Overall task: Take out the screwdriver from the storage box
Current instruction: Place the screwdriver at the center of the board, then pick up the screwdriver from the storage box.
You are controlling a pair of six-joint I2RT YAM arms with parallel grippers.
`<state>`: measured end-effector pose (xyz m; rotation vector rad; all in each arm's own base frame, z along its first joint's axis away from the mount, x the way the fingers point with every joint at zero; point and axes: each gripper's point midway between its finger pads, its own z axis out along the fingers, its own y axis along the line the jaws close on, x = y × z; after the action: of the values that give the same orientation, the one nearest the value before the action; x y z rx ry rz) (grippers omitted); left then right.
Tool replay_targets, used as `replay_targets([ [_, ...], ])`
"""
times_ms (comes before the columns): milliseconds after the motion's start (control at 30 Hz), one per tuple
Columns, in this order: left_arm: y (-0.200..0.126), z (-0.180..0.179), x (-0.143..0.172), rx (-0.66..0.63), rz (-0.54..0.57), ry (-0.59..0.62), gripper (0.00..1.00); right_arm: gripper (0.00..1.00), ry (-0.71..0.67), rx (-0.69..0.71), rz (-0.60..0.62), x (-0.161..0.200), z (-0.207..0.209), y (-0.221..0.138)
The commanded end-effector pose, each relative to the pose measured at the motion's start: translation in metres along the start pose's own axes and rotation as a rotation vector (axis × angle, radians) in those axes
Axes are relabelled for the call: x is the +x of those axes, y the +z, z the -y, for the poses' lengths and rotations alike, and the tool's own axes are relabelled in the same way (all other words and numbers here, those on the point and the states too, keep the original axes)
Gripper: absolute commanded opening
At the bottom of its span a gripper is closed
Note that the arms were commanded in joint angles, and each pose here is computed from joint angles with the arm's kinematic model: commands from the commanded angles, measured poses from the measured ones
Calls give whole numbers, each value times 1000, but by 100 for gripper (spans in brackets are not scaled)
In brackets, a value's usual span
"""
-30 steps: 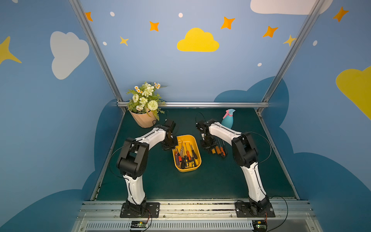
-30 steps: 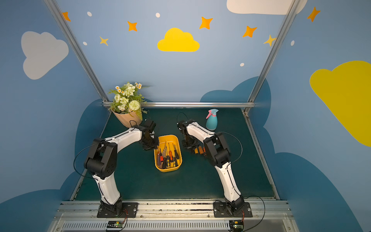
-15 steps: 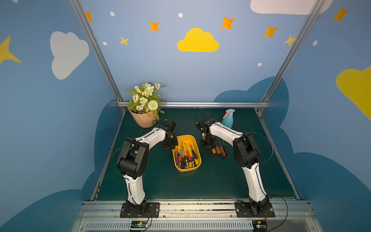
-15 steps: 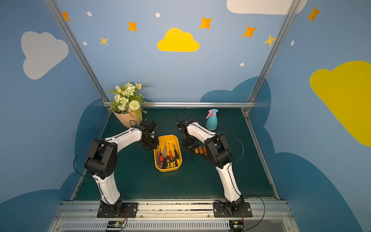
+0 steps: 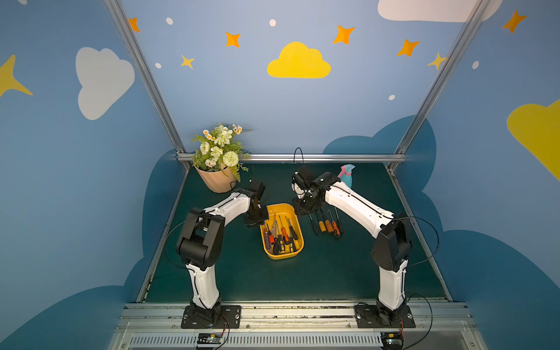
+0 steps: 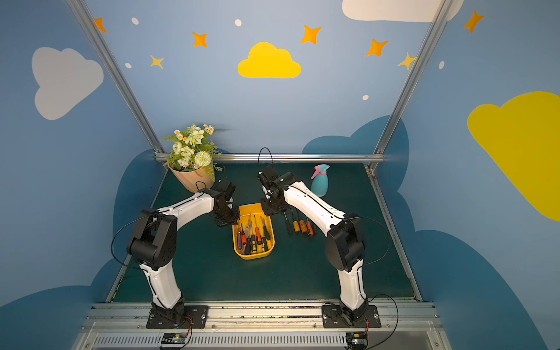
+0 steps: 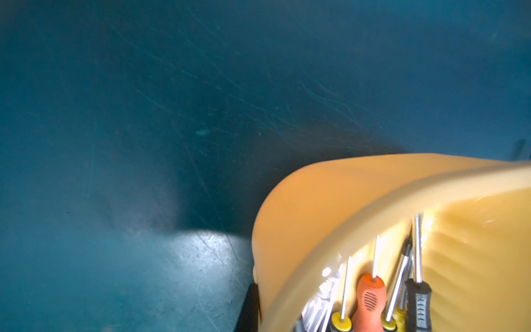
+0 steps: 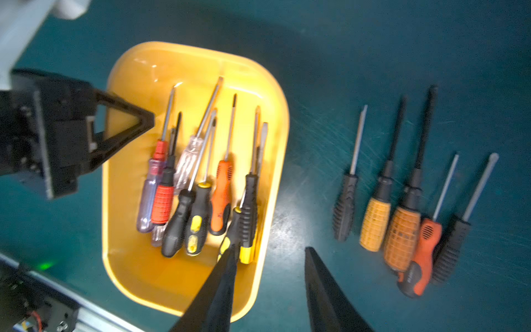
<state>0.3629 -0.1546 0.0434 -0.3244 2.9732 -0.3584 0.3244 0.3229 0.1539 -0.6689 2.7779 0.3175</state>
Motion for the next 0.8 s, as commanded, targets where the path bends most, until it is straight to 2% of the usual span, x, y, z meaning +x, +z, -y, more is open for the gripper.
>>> replay_targets([
  [0, -13, 10, -4, 48, 15, 4, 2, 42, -37, -103, -45, 5, -29, 10],
  [367, -14, 12, -4, 55, 14, 2, 2, 42, -63, -149, -165, 30, -66, 51],
  [767, -12, 11, -3, 56, 11, 1, 3, 39, -26, -56, -271, 47, -52, 97],
])
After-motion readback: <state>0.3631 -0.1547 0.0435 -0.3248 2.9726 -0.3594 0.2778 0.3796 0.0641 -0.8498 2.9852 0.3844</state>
